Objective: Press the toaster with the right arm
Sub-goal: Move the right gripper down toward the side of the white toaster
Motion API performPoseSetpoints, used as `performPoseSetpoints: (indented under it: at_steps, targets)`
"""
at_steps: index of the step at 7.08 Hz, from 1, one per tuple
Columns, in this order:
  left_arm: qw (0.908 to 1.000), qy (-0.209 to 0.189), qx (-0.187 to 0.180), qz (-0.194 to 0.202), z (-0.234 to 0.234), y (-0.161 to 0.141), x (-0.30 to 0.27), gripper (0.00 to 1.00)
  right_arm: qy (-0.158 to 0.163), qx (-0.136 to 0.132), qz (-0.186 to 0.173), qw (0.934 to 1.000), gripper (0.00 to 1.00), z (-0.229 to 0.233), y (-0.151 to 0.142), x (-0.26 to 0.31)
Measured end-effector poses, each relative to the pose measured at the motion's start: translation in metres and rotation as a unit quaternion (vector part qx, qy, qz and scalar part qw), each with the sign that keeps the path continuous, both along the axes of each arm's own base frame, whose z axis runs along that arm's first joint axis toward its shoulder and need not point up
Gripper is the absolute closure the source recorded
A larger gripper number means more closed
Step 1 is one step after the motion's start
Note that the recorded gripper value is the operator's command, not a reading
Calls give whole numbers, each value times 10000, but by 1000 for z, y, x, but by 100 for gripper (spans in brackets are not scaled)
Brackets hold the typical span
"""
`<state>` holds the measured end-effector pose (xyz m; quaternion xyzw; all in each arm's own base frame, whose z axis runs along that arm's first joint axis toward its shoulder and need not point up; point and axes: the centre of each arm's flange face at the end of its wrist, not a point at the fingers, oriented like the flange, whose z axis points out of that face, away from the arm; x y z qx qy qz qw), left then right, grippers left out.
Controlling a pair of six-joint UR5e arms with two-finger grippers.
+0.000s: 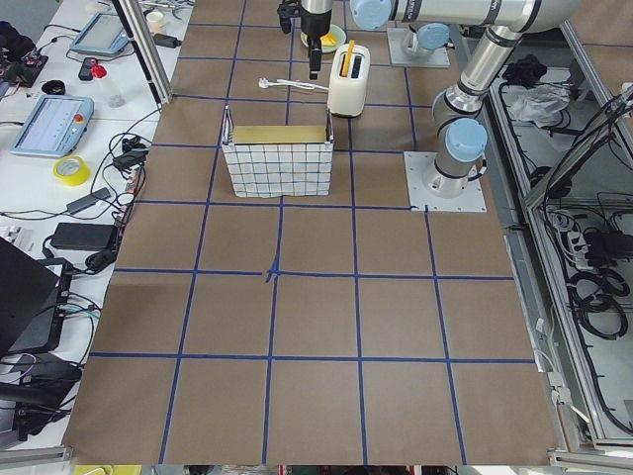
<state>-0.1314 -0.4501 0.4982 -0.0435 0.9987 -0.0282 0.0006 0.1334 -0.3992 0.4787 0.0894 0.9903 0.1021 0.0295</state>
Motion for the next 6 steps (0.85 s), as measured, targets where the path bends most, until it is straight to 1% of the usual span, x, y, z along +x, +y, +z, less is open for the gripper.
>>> performPoseSetpoints:
  at_steps: [1,3,6]
  targets:
    - [10000,0,1,0,0,0,0,0,-98,63,-20,9999,100,-18,3,2]
    - [10000,0,2,0,0,0,0,0,-314,277,-70,9991,100,-54,11,6]
    - [10000,0,3,0,0,0,0,0,-607,496,-124,9968,100,-100,23,12]
